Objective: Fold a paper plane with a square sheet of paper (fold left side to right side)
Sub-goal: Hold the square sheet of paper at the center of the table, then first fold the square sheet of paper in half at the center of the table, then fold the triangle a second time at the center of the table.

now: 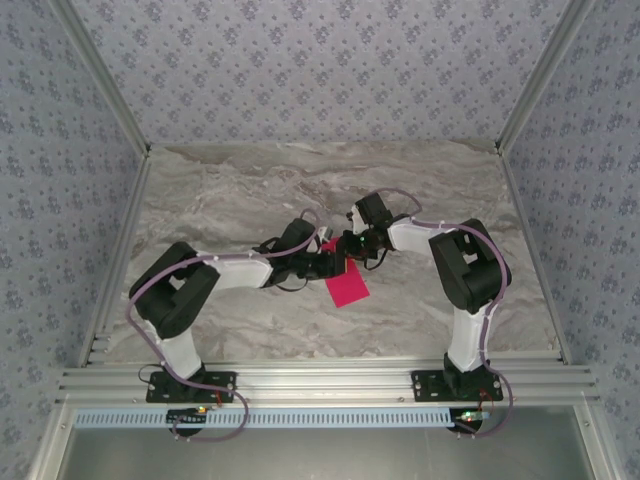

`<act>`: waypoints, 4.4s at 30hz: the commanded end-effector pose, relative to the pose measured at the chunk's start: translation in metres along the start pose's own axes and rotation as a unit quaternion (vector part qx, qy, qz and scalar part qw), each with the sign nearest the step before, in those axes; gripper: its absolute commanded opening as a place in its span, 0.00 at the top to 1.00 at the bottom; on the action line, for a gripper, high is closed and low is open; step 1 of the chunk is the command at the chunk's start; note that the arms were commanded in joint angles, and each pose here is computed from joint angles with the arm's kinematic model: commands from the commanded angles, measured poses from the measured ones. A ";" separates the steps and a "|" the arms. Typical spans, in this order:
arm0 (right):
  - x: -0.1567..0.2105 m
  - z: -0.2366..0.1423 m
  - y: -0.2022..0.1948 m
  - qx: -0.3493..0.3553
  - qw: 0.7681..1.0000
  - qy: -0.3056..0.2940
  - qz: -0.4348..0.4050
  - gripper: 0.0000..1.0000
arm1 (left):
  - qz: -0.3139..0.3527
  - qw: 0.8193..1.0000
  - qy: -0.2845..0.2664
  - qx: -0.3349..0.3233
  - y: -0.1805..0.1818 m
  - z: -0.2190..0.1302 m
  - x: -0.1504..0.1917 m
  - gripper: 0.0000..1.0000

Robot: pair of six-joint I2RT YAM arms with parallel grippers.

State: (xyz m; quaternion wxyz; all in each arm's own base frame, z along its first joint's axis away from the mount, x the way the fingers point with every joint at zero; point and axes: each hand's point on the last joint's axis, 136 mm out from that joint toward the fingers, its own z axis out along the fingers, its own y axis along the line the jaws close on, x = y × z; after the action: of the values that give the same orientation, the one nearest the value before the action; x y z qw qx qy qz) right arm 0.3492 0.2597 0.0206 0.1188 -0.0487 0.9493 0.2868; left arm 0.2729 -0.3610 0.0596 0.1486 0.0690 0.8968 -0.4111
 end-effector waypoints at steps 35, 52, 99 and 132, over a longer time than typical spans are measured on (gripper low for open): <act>0.106 -0.050 -0.013 0.018 0.998 0.057 0.010 0.76 | -0.061 0.992 0.039 -0.105 0.073 0.020 0.038 0.76; 0.144 -0.044 -0.072 0.140 0.983 0.117 0.018 0.77 | -0.035 0.991 0.007 -0.127 0.092 0.011 -0.014 0.75; 0.157 -0.052 -0.031 0.066 0.992 0.103 0.034 0.77 | -0.036 0.995 -0.039 -0.080 0.084 0.000 -0.075 0.71; 0.121 -0.119 -0.043 0.045 0.998 -0.016 0.028 0.30 | -0.011 0.997 0.017 -0.080 0.048 0.022 -0.031 0.66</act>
State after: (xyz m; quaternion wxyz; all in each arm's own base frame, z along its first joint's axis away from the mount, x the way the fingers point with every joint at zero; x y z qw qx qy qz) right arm 0.2230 0.1495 0.0624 0.1473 -0.0014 0.9630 0.2256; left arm 0.3253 -0.3530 0.0332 0.1441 0.0536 0.9182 -0.3649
